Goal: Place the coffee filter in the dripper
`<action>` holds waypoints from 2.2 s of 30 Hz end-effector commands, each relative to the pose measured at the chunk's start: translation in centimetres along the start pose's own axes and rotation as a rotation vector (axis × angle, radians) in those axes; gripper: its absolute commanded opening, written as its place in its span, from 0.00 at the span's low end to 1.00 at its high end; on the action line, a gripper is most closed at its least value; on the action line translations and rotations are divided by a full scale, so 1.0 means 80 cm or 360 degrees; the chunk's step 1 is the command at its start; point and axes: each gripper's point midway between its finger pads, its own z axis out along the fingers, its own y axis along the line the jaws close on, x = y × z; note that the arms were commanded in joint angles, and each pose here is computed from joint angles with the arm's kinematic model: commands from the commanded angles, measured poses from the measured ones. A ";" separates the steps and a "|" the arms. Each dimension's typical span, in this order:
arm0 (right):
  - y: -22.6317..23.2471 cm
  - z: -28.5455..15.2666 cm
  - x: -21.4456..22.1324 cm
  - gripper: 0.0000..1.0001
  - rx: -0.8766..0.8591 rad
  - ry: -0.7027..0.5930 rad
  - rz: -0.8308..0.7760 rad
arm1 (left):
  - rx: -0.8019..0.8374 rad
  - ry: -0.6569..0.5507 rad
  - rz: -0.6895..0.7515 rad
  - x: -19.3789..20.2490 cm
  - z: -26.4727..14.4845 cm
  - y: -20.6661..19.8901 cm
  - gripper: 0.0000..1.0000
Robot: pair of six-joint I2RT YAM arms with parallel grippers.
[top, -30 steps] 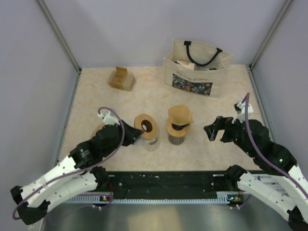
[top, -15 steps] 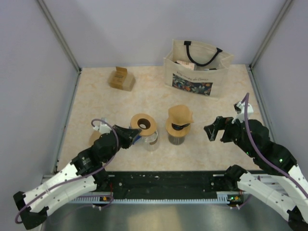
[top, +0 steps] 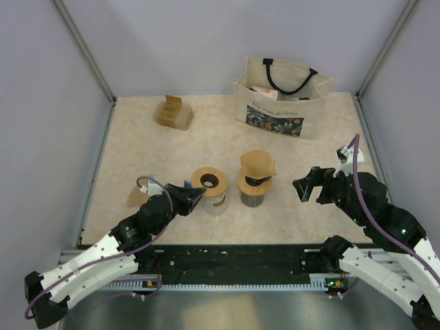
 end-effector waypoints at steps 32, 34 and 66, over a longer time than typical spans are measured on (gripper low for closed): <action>-0.007 -0.012 -0.010 0.99 0.0014 -0.0101 0.0046 | 0.0013 0.0116 0.0011 0.013 -0.005 0.003 0.30; -0.007 -0.011 -0.009 0.99 0.0018 -0.0098 0.0047 | 0.0011 0.0125 0.0025 0.015 -0.006 0.002 0.39; -0.003 -0.003 -0.014 0.99 0.0007 -0.0110 0.0010 | -0.0532 0.0120 0.0619 -0.003 -0.022 0.014 0.95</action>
